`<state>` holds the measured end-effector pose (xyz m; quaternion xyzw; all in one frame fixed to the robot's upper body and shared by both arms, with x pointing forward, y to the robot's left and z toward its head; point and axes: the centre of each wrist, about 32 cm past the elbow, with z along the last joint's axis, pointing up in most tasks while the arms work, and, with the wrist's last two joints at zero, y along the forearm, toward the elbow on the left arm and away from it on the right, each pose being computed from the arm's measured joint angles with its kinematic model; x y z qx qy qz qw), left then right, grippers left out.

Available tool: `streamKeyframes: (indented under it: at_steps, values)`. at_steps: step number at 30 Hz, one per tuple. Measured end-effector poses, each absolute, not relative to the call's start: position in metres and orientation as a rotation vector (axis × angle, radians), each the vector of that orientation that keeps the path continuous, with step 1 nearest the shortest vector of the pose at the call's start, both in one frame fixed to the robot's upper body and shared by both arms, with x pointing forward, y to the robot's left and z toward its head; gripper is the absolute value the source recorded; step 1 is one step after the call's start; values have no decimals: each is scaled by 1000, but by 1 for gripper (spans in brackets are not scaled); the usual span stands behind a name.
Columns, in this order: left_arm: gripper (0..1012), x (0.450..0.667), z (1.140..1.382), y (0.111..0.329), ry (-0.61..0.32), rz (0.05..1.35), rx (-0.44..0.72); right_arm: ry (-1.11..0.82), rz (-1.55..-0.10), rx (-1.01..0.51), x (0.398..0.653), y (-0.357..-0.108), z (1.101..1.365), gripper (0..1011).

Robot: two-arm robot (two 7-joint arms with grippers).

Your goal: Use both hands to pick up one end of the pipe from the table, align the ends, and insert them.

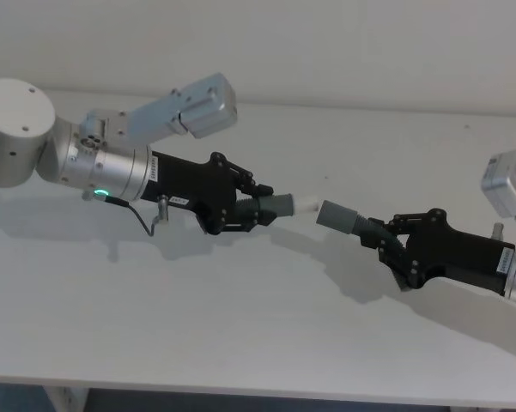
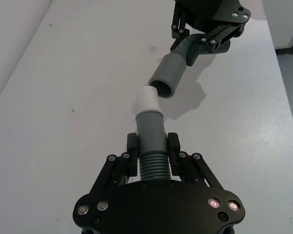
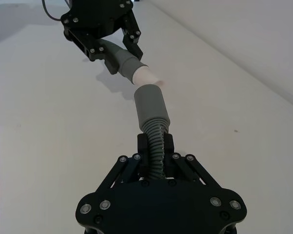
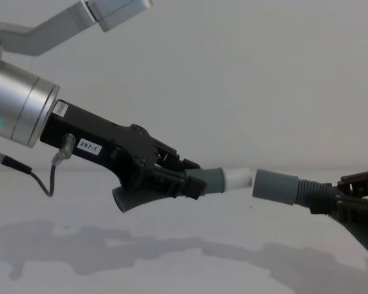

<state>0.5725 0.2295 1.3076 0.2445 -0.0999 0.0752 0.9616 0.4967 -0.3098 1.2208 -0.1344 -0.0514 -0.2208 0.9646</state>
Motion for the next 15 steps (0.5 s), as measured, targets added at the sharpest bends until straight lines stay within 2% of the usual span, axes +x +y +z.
streamKeyframes:
  at_steps: [15]
  values:
    - [352,569,1309,231,-195,152,503,-107,-475,-284,499,-307,1216,162]
